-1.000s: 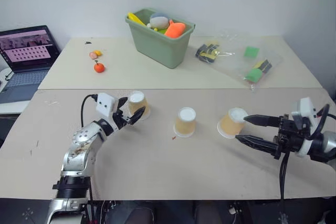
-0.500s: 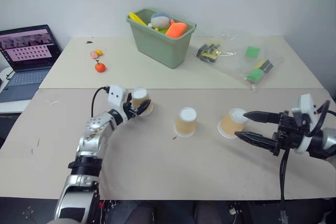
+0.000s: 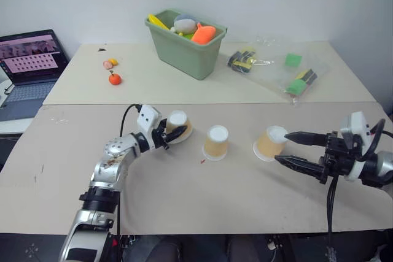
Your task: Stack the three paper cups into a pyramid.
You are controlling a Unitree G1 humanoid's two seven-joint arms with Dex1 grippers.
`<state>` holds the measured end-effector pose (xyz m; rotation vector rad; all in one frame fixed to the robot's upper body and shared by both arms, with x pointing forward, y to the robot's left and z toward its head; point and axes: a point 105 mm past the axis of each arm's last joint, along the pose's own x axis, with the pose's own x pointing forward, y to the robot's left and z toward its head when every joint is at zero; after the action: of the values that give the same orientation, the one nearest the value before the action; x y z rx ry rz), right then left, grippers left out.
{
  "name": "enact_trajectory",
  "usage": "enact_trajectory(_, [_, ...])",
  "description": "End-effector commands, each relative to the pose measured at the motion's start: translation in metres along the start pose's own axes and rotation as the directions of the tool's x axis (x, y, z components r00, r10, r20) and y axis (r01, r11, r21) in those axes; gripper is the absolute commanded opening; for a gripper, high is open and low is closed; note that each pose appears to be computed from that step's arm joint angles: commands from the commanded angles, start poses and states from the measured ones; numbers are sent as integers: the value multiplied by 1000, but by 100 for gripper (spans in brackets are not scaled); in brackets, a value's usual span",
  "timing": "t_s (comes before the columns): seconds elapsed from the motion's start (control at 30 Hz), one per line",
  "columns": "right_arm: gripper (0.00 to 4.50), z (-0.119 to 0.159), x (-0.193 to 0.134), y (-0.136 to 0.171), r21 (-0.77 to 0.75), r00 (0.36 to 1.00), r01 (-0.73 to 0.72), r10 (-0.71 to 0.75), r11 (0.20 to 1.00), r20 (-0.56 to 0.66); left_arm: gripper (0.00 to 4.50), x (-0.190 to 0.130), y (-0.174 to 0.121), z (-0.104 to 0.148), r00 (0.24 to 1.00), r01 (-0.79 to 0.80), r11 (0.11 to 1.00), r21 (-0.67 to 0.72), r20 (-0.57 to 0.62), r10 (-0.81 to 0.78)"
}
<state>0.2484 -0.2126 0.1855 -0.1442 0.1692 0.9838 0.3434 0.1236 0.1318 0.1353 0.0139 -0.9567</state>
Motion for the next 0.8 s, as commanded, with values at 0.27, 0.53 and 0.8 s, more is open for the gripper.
enact_trajectory(0.27, [450, 10, -2, 0, -42, 1000, -11, 12, 999, 25, 200, -12, -37, 10, 970, 238, 971, -1, 39, -238])
enact_trajectory(0.53, [450, 9, -4, 1, -42, 1000, -4, 5, 999, 21, 200, 0, -46, 5, 961, 272, 962, -12, 46, -271])
enact_trajectory(0.8, [450, 8, -7, 1, -40, 1000, 9, -8, 999, 18, 445, 7, -44, -1, 965, 260, 965, -26, 46, -258])
